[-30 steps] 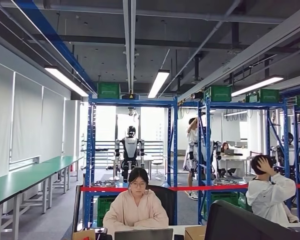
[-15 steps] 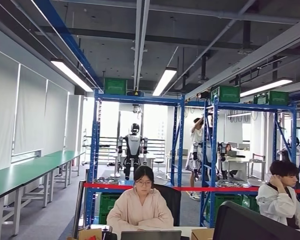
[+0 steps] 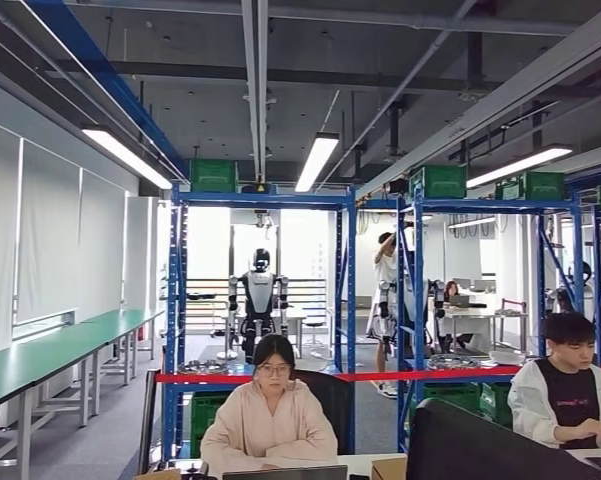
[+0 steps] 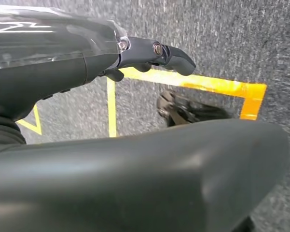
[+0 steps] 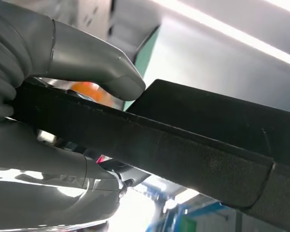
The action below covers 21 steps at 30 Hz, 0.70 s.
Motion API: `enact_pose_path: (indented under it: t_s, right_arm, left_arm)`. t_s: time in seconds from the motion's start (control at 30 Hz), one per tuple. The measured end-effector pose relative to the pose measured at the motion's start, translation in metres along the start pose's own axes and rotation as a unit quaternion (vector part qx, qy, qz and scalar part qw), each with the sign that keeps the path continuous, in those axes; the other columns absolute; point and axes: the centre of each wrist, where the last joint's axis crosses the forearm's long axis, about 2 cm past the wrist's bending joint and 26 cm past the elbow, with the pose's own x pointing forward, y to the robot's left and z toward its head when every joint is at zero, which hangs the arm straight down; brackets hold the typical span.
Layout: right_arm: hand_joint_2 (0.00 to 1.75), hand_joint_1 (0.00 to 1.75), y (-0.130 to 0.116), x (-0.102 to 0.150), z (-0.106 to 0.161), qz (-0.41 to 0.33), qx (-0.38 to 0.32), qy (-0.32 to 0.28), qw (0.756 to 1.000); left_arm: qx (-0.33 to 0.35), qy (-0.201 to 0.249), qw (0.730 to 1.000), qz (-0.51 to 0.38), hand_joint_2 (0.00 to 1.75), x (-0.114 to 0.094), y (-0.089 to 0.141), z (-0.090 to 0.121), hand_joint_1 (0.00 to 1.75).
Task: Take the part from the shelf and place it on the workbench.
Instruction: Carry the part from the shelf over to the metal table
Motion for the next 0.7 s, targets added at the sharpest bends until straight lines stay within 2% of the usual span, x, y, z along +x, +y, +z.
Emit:
enact_pose_path:
  t_s: [0.07, 0.13, 0.23, 0.37, 0.43, 0.57, 0.7]
  right_arm:
    - [1.75, 1.75, -0.011, -0.003, -0.012, 0.046, -0.002, 0.008, 0.999]
    - [1.75, 1.75, -0.028, -0.007, -0.030, 0.123, -0.007, 0.022, 0.992]
    - [1.75, 1.75, -0.063, -0.016, -0.065, 0.242, -0.019, 0.050, 0.969]
    - [1.75, 1.75, -0.117, -0.026, -0.107, 0.346, -0.040, 0.078, 0.934]
    - [1.75, 1.75, -0.135, -0.031, -0.120, 0.394, -0.041, 0.097, 0.913]
    - [1.75, 1.75, -0.152, -0.042, -0.133, 0.469, -0.019, 0.139, 0.872]
    - [1.75, 1.75, -0.154, -0.054, -0.138, 0.511, 0.018, 0.165, 0.844]
  left_arm:
    - [-0.004, 0.002, 1.000, -0.009, 1.75, 0.001, 0.000, 0.000, 0.00]
    - [-0.012, 0.002, 1.000, -0.024, 1.75, 0.004, -0.002, -0.001, 0.00]
    - [-0.026, -0.002, 0.998, -0.056, 1.75, 0.008, -0.003, -0.002, 0.00]
    - [-0.044, -0.013, 0.995, -0.092, 1.75, 0.014, -0.004, -0.003, 0.00]
    - [-0.051, -0.017, 0.993, -0.102, 1.75, 0.015, -0.004, -0.004, 0.00]
    - [-0.060, -0.022, 0.991, -0.114, 1.75, 0.015, -0.004, -0.004, 0.00]
    - [-0.068, -0.025, 0.991, -0.115, 1.75, 0.014, -0.005, -0.003, 0.00]
